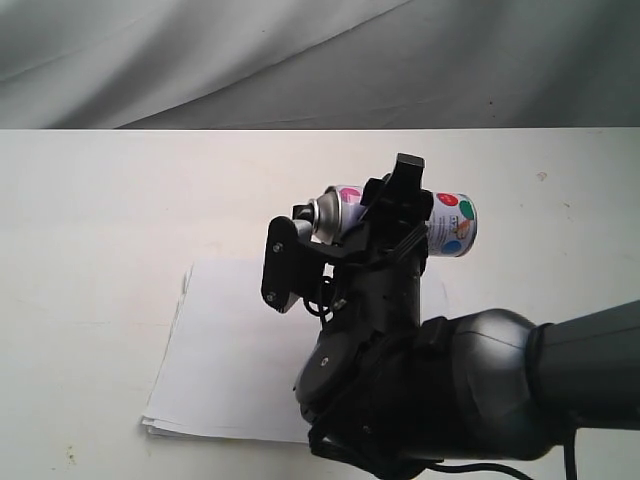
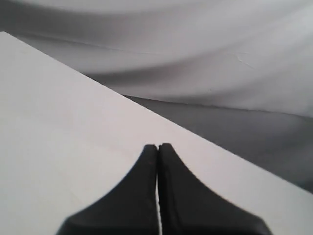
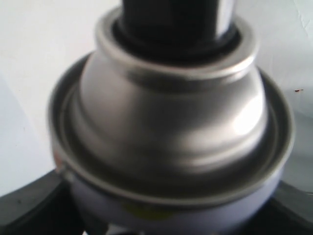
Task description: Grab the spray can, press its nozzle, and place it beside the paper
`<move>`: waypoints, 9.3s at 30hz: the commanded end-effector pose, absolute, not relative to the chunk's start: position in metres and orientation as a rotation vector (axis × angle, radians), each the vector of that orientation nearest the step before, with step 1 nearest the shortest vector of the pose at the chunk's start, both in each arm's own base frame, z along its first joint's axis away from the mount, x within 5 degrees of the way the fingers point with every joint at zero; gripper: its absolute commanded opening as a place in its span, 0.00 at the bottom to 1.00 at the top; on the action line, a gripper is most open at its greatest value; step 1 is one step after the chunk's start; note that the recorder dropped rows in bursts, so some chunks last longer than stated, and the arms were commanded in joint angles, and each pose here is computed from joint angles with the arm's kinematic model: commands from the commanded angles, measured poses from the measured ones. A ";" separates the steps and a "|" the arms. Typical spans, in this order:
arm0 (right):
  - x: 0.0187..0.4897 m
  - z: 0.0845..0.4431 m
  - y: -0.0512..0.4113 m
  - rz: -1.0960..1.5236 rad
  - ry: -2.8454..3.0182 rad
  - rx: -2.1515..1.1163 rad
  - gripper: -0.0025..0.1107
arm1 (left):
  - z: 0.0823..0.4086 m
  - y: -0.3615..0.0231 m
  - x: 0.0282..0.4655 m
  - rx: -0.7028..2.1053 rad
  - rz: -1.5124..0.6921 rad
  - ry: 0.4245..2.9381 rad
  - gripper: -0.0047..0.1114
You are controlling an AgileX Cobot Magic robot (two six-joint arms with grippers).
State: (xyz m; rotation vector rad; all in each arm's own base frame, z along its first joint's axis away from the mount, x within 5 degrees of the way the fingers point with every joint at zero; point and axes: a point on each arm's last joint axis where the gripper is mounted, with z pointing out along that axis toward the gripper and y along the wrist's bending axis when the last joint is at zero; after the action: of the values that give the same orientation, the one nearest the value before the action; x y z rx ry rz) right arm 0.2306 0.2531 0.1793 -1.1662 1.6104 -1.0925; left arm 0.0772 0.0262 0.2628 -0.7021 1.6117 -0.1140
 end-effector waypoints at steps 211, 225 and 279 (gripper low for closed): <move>0.241 0.297 0.194 -0.128 1.897 -0.369 0.02 | 0.190 -0.020 0.316 0.573 -1.051 1.808 0.04; 0.247 0.268 0.133 0.159 2.030 -0.097 0.02 | 0.190 -0.020 0.316 0.572 -1.052 1.809 0.04; 0.253 0.281 0.068 0.252 1.962 -0.228 0.02 | 0.187 -0.021 0.312 0.633 -1.052 1.830 0.04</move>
State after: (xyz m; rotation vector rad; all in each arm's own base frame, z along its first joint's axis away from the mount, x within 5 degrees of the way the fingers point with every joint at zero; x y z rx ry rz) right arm 0.2455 0.0715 0.2838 -0.1750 1.9931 0.1960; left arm 0.3144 -0.0205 0.1845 0.6341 1.8422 -1.0421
